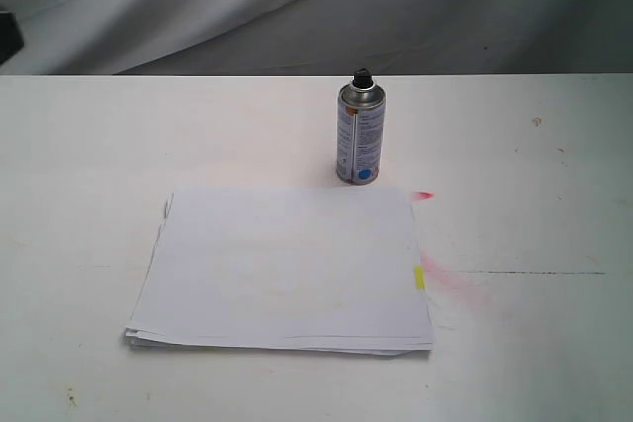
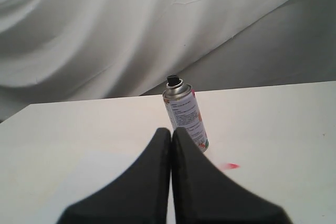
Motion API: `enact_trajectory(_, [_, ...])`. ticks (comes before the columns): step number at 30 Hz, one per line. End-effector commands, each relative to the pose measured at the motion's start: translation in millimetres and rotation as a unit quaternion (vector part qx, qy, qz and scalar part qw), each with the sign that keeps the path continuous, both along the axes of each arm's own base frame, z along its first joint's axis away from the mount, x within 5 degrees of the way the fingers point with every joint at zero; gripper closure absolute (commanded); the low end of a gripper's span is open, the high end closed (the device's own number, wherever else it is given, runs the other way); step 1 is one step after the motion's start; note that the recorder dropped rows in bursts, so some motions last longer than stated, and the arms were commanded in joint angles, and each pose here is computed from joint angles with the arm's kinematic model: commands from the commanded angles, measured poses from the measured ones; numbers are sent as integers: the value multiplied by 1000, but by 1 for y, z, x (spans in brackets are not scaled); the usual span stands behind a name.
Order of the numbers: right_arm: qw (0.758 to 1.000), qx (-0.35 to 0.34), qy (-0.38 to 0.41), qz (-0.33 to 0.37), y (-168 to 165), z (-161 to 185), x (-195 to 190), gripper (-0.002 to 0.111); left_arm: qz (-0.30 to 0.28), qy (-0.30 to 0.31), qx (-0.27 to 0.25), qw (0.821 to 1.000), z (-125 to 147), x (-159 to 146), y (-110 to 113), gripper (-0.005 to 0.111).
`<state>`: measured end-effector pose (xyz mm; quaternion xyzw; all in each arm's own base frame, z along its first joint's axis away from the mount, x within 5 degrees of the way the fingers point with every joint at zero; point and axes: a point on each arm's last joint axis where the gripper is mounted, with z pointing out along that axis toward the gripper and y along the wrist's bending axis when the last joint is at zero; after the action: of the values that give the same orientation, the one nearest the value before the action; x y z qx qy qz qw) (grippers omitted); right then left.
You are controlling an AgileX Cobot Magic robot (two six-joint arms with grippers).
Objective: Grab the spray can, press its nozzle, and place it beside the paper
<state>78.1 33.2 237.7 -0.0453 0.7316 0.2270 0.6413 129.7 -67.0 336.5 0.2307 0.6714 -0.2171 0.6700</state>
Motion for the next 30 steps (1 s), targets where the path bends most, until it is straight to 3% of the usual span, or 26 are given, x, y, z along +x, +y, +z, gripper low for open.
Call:
enact_trajectory(1, [1000,1,0,-2,0,-1,1,108,128,16,-15,992,-22,-17,24,107])
enact_trajectory(5, [1000,1,0,-2,0,-1,1,108,193,38,0,981,-55,-26,39,107])
enact_trajectory(11, [1000,1,0,-2,0,-1,1,108,199,61,34,978,-94,-34,42,107])
enact_trajectory(16, [1000,1,0,-2,0,-1,1,108,217,51,-2,975,-108,-40,48,107])
enact_trajectory(21, [1000,1,0,-2,0,-1,1,108,187,21,38,981,-113,-43,43,107])
enact_trajectory(30, [1000,1,0,-2,0,-1,1,108,221,77,14,972,-139,-45,50,107])
